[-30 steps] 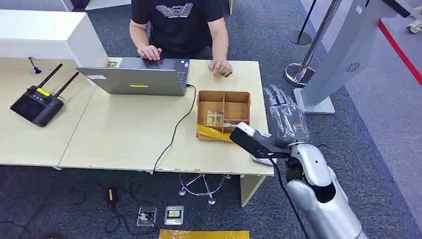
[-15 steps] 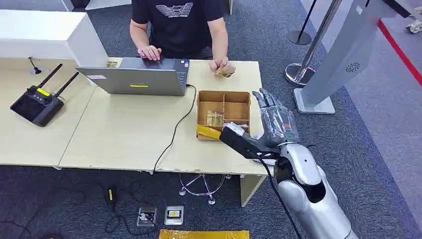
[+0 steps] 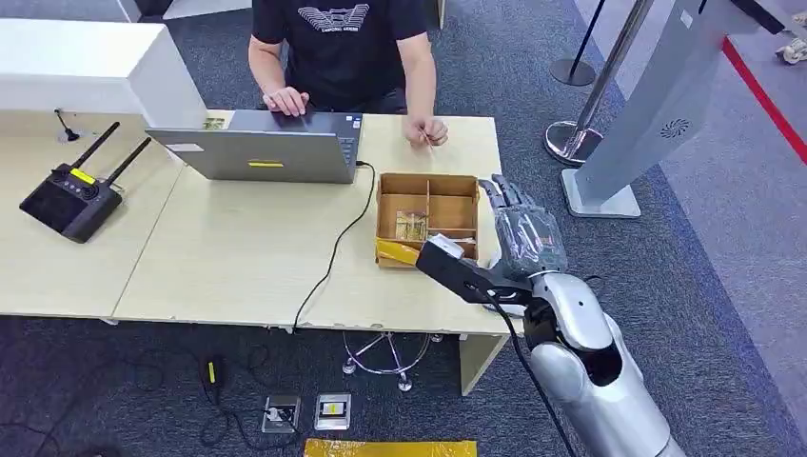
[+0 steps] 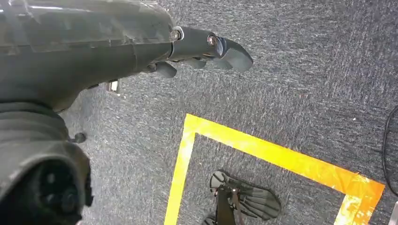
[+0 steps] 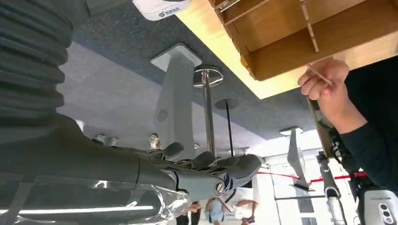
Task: Pass the card to the sensor for recognition and then transmit it.
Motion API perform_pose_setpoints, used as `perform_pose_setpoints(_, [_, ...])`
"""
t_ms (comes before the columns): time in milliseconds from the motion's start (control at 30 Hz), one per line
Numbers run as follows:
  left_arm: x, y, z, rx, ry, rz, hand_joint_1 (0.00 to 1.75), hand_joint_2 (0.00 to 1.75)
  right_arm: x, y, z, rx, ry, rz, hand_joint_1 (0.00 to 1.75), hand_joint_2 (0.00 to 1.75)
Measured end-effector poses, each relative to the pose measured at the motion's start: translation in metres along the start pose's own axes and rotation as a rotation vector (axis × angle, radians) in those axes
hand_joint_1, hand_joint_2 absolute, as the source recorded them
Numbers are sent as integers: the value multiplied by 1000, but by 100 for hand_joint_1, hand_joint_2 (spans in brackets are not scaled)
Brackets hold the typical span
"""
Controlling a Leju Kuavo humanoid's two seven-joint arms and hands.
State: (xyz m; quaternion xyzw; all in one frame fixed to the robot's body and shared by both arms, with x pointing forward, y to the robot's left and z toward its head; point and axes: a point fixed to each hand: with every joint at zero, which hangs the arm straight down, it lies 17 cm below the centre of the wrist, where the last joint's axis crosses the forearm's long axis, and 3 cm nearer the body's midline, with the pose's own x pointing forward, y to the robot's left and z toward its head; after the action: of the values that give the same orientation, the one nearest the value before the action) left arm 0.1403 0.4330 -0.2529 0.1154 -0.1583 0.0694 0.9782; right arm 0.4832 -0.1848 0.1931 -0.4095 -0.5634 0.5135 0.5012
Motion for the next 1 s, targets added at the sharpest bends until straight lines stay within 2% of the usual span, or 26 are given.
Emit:
perform_pose_setpoints(600, [0,-1,0,-7,-1,-2,0,0,9,0,0,-12,-4,-2,0,175])
perform_pose_setpoints(1000, [2,3,0,-3,-4,-13,0,0,5,16,-4,9,9,1,0,175])
